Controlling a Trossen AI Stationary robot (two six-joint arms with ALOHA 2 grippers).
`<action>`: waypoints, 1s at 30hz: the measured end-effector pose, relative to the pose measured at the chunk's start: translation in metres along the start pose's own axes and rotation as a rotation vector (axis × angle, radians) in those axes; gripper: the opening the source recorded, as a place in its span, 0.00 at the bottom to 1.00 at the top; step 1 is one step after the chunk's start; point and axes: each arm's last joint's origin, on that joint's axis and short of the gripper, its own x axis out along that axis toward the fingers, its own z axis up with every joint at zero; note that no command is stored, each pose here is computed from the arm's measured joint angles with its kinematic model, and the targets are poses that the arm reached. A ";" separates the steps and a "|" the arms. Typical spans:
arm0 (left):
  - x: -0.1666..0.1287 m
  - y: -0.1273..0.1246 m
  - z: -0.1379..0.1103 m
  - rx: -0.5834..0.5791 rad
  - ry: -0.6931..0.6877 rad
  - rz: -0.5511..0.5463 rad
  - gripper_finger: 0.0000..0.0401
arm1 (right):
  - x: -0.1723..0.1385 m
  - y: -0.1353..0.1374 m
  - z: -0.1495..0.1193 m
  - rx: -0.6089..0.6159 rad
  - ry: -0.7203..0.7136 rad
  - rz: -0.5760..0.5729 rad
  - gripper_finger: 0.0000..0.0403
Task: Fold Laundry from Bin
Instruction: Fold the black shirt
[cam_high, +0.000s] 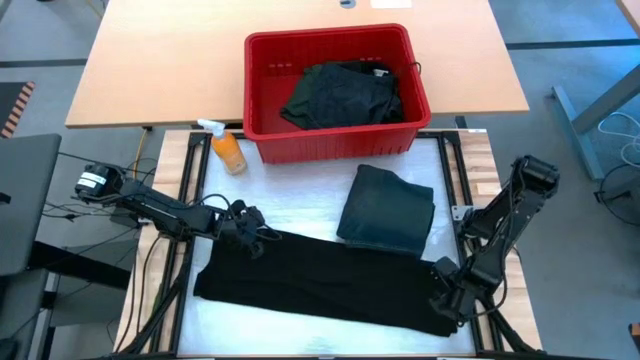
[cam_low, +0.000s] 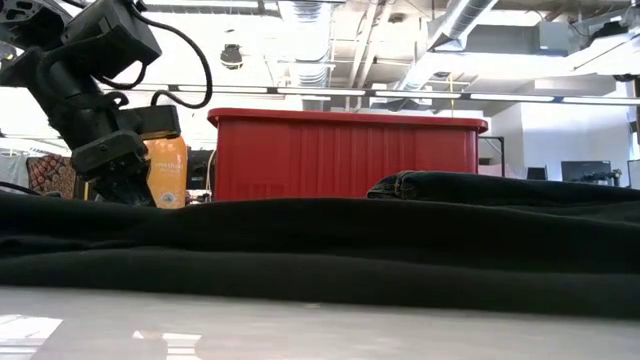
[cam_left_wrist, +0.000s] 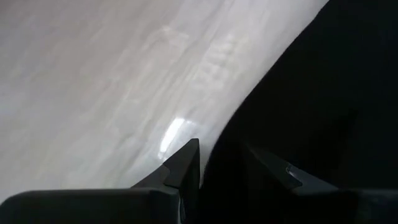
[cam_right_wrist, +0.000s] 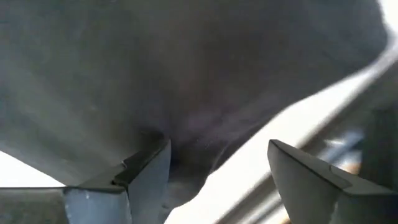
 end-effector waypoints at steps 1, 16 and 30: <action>0.000 0.001 -0.001 0.003 0.006 0.015 0.26 | 0.004 0.000 0.000 -0.004 0.011 0.022 0.74; -0.022 0.015 0.015 -0.014 -0.114 0.250 0.26 | 0.033 -0.002 0.022 0.002 -0.056 0.095 0.70; -0.053 -0.029 0.043 -0.094 -0.476 -0.379 0.26 | 0.018 0.004 0.032 -0.096 -0.087 0.167 0.06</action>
